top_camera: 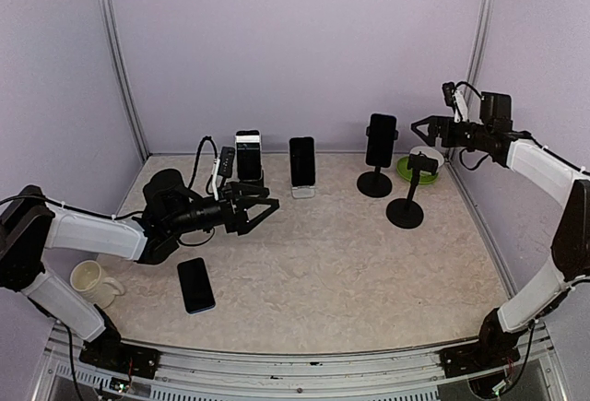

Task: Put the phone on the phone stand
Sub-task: Move the phone stand to the center of the board.

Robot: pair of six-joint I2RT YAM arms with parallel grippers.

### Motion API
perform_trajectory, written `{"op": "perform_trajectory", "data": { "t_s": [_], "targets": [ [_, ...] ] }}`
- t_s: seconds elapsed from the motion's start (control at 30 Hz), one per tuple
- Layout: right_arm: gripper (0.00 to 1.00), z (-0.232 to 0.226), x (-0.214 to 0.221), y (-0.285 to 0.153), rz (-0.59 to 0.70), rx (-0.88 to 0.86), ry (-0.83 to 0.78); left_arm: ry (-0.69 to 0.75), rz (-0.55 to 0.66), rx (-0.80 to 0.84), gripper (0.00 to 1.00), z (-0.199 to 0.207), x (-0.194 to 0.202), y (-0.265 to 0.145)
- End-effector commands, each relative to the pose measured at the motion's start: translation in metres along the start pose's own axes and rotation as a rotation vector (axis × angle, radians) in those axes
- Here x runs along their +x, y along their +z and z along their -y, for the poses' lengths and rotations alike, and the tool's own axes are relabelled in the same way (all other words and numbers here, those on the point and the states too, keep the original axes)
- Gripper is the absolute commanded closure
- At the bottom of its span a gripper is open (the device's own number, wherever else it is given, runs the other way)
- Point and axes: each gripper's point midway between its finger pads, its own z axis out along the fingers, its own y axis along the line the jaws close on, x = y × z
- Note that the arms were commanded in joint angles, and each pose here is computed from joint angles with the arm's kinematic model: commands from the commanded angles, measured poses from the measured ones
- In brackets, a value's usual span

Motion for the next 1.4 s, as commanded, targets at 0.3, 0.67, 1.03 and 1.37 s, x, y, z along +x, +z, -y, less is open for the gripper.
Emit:
{"op": "perform_trajectory", "data": {
  "t_s": [0.3,0.67,1.03,1.37],
  "targets": [
    [0.02,0.009,0.023,-0.033,0.012,0.224,0.074,-0.003,0.024,0.014,0.01,0.003,0.001,-0.001],
    [0.07,-0.015,0.046,-0.049,-0.028,0.270,0.089,-0.006,0.026,0.016,0.01,0.004,0.002,-0.001],
    [0.19,-0.025,0.081,-0.050,-0.099,0.281,0.112,-0.018,0.044,0.009,0.01,0.004,-0.001,-0.004],
    [0.29,-0.009,0.094,-0.051,-0.114,0.364,0.115,-0.021,0.047,0.000,0.01,0.004,-0.001,-0.005]
  ]
}}
